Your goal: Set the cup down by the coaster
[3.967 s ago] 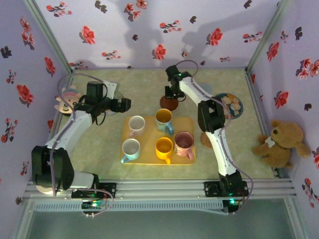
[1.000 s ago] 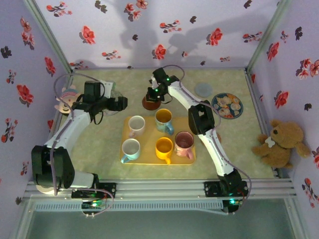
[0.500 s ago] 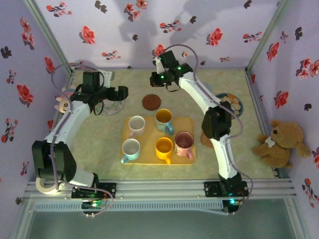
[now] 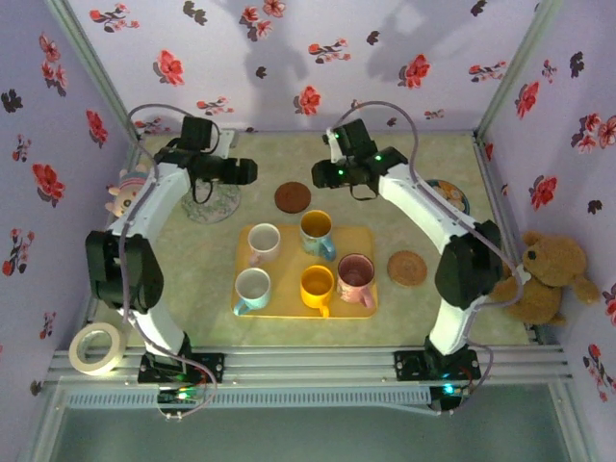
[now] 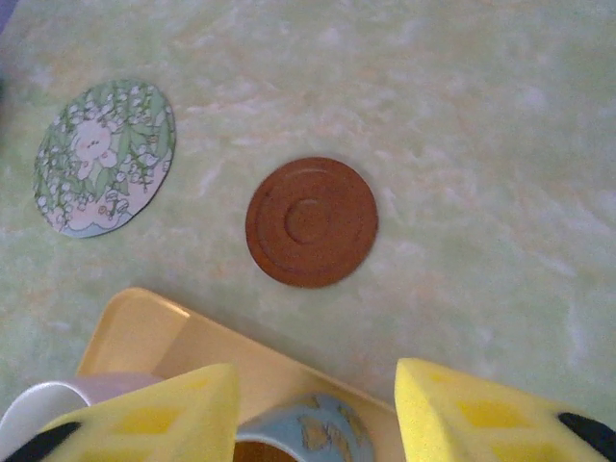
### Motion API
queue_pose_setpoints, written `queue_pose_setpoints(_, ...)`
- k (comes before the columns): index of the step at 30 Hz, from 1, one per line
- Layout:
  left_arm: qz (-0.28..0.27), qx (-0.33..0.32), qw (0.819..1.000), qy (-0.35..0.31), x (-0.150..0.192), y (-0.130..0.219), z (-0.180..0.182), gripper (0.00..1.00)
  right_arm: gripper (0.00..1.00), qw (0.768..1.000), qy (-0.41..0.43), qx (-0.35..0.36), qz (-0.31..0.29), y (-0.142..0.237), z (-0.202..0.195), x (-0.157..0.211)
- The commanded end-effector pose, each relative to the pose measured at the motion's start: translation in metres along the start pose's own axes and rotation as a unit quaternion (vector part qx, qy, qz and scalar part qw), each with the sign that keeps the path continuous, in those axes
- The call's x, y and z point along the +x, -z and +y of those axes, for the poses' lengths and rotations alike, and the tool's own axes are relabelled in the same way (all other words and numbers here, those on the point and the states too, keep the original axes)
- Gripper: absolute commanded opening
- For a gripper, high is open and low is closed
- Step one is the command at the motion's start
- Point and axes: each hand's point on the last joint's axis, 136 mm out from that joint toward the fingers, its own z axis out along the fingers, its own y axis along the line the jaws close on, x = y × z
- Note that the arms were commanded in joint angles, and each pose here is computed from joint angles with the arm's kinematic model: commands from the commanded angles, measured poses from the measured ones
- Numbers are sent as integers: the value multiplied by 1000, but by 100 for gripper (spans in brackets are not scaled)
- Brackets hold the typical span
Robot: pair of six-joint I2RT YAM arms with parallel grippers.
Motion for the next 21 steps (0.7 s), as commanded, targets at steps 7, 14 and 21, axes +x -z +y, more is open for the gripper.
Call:
queue_pose_setpoints(7,103,47,993,-41,20,-39,-34,59,100,997,-18,46,-58,44,-24,20)
queue_pose_setpoints(14,131,63,988,-54,24,-74,-45,29,100,994,-46,70,-66,63,-41,50)
queue_pose_setpoints(21,166,78,982,-54,35,-108,-55,24,100,990,-70,97,-81,81,-57,74)
